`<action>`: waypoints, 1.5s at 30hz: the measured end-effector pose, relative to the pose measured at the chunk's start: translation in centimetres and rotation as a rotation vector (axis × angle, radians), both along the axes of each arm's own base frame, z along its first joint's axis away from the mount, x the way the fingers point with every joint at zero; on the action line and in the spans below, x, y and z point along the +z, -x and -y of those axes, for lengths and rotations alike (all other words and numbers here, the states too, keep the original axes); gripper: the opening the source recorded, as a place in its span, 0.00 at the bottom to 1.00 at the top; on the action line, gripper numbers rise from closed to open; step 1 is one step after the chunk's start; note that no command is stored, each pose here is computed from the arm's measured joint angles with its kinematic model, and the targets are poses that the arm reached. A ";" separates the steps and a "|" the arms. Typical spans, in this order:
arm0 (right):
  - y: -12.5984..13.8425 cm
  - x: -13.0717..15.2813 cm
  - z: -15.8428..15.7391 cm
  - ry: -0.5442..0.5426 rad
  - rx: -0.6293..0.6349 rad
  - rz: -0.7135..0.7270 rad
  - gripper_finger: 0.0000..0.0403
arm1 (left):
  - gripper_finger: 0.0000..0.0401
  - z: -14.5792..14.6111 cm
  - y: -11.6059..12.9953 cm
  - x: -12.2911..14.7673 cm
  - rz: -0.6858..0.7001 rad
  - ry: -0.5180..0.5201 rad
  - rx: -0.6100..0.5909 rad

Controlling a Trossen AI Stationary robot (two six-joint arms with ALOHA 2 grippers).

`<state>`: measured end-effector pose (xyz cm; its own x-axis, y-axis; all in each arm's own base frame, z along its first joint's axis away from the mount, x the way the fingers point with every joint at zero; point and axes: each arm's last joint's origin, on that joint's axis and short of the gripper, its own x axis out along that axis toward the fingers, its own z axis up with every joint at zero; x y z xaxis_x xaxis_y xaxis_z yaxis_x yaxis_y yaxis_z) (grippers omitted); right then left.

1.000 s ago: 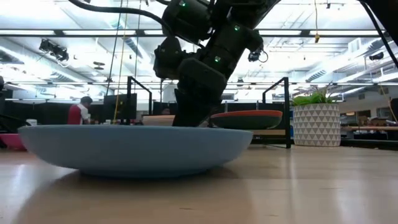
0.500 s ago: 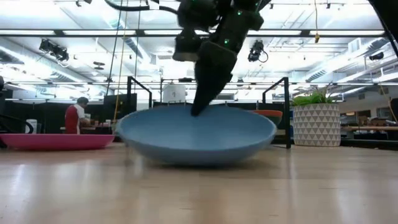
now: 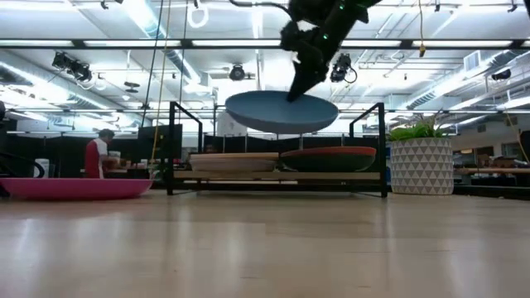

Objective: Place and stack plates onto a shelf
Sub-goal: Stack the blue plate on top of the orange plate on the shelf, then stack the pink plate on top of the blue plate on the shelf

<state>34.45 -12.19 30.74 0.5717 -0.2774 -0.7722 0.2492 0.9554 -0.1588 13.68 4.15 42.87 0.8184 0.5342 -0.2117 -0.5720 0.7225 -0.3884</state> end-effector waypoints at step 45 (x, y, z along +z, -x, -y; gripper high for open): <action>7.1 1.4 12.2 -0.010 -0.067 -0.086 0.27 | 0.38 1.0 -1.4 -1.5 -0.117 0.111 -0.299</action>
